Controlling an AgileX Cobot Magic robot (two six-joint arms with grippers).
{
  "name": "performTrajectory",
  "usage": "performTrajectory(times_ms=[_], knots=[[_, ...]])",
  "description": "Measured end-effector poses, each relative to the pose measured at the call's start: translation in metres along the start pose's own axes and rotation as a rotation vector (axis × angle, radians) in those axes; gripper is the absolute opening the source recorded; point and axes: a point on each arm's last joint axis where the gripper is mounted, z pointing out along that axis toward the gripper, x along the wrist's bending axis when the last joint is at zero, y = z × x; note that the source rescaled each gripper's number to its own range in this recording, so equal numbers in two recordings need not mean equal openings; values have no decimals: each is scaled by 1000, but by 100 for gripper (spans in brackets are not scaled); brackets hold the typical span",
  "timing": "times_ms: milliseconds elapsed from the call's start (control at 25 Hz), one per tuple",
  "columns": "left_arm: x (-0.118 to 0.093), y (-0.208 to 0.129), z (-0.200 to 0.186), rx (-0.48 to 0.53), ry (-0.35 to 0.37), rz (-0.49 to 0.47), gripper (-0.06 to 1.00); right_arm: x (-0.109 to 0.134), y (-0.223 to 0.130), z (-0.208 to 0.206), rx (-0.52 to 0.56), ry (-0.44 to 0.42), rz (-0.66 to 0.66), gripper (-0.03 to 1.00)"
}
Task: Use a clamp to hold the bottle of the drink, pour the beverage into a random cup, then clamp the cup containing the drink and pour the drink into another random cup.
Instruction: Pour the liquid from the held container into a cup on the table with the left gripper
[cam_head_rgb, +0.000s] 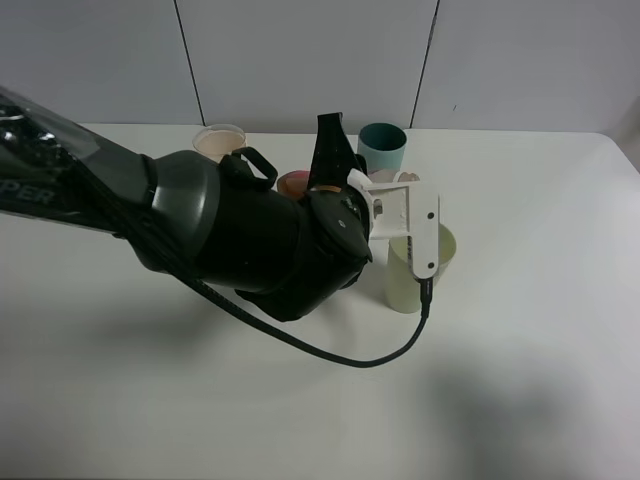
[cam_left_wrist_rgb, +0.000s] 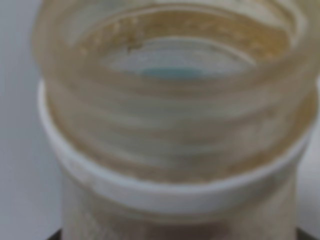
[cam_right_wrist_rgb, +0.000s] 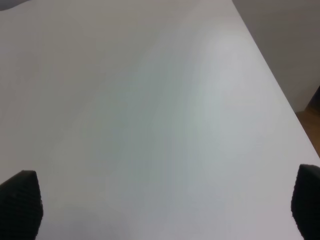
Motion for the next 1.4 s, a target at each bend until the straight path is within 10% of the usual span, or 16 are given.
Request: performTrajectory(times_ms=[1400], knots=[[8,3,0,-17,108,305,1,0,0,0,0,0,0,100]])
